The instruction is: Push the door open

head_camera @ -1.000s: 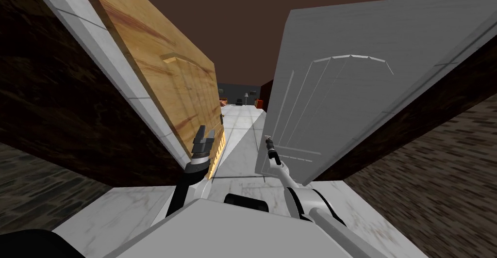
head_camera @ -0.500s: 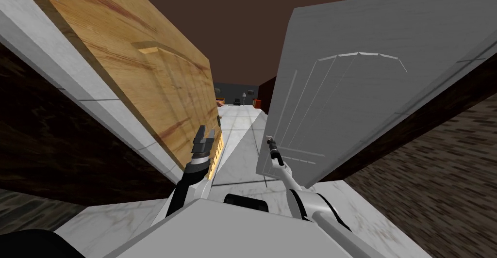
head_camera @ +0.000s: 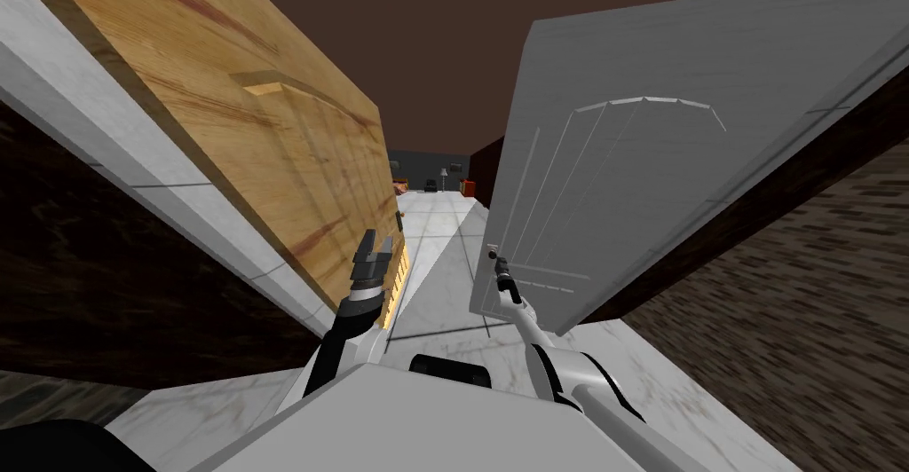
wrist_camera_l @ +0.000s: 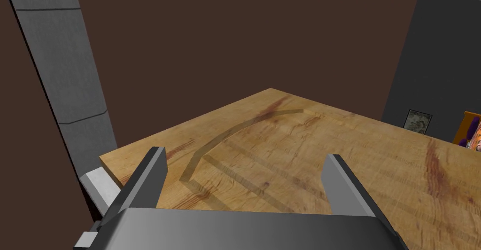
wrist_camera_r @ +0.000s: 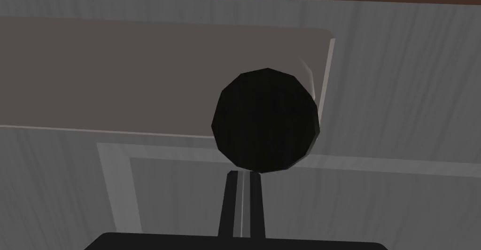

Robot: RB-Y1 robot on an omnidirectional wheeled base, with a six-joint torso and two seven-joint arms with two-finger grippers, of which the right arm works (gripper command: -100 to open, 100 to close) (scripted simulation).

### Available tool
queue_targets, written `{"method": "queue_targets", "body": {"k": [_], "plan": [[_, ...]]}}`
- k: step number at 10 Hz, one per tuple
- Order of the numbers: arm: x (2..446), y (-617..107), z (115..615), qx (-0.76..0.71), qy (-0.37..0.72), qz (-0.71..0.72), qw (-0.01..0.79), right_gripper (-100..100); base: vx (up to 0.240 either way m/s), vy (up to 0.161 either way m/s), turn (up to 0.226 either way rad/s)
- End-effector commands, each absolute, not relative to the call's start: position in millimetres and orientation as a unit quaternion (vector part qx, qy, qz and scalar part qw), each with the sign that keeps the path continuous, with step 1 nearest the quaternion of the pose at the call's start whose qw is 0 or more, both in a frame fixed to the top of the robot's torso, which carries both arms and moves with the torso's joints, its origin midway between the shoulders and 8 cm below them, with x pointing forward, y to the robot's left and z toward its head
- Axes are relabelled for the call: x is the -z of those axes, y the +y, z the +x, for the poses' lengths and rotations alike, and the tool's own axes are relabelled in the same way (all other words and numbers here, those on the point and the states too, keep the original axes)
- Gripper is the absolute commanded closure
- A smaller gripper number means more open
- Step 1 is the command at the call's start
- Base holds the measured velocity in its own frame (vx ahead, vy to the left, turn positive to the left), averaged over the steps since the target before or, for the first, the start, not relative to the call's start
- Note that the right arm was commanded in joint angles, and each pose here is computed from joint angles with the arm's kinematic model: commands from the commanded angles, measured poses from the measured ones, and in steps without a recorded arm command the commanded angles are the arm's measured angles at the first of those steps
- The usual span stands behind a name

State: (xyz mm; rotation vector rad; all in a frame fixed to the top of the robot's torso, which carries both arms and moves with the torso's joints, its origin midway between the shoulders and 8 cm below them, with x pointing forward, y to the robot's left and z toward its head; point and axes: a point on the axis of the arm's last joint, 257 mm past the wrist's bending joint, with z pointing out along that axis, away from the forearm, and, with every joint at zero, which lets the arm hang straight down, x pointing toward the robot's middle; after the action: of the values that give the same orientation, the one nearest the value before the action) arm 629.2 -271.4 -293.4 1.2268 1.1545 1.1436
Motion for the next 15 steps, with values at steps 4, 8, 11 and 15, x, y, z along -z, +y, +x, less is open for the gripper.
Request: {"method": "queue_targets", "body": {"k": [4,8,11,15], "plan": [[296,-257,630,-0.484,0.486,0.513,0.516,-100,-0.199,0.066,-0.021],[296,-258,629,-0.484,0.484,0.514,0.517,-100,-0.010,0.012,0.006],[296,-263,628,-0.482,0.482,0.514,0.521,-100,0.210,-0.012,0.026],[296,-266,628,-0.481,0.480,0.515,0.523,-100,0.166,-0.013,0.020]]}}
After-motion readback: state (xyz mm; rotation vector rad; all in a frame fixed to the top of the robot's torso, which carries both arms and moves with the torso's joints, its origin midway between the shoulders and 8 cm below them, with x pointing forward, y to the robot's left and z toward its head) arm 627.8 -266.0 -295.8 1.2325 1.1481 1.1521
